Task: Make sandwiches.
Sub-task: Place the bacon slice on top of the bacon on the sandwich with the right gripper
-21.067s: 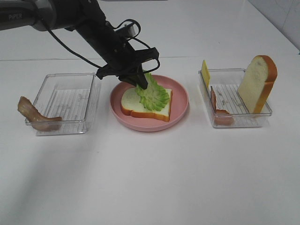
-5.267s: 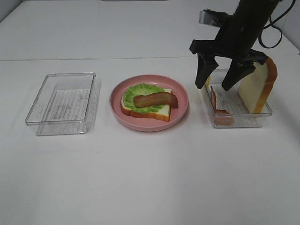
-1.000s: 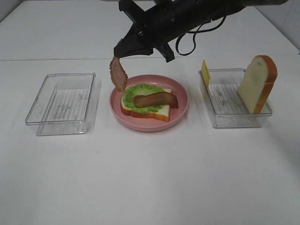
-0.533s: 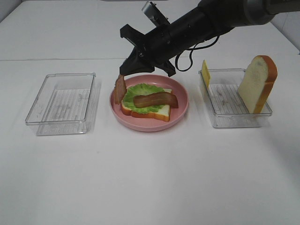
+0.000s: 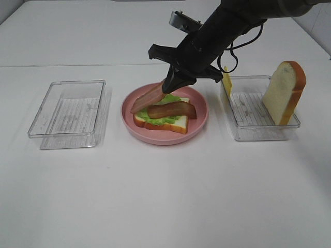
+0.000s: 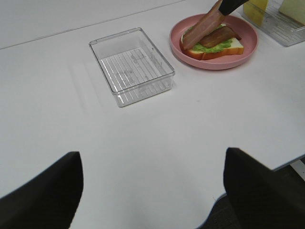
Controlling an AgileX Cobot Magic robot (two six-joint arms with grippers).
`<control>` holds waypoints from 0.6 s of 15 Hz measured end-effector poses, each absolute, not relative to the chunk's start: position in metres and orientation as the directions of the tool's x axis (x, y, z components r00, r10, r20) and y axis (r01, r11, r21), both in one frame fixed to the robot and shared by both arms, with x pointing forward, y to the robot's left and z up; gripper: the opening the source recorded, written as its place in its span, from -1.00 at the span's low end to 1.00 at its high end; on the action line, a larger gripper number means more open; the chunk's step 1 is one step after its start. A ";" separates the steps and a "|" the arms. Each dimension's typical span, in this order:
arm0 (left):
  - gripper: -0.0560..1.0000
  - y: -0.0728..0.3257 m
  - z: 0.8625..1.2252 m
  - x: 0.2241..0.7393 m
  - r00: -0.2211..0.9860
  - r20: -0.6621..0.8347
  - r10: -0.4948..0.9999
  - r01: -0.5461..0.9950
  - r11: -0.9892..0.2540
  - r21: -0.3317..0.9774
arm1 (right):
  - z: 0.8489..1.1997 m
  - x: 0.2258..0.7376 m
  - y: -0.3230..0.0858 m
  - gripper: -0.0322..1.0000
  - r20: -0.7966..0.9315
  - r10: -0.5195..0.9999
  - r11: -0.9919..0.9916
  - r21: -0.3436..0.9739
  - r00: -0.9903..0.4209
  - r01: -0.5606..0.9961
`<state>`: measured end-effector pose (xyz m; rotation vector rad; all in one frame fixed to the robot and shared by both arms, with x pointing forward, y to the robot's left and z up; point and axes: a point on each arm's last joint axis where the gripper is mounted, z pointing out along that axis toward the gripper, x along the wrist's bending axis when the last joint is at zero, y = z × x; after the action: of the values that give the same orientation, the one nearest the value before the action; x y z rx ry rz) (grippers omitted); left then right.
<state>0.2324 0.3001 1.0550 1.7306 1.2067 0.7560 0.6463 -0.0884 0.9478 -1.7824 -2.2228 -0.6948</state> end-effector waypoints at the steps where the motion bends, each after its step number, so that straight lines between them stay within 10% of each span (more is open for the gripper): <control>1: 0.56 0.300 1.055 0.232 0.345 0.000 0.938 0.410 -0.151 0.900 | 0.947 0.647 -0.089 -0.94 0.431 0.869 0.158 0.227 -0.245 0.961; 4: 0.56 0.300 1.055 0.232 0.345 0.000 0.938 0.410 -0.151 0.900 | 0.946 0.647 -0.091 -0.82 0.410 0.878 0.165 0.229 -0.249 0.959; 9: 0.56 0.300 1.055 0.232 0.345 0.000 0.938 0.410 -0.151 0.900 | 0.946 0.648 -0.094 0.21 0.367 0.889 0.190 0.249 -0.274 0.950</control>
<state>0.2324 0.3001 1.0550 1.7306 1.2067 0.7560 0.6483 -0.0943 0.9455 -1.8004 -2.3109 -0.6518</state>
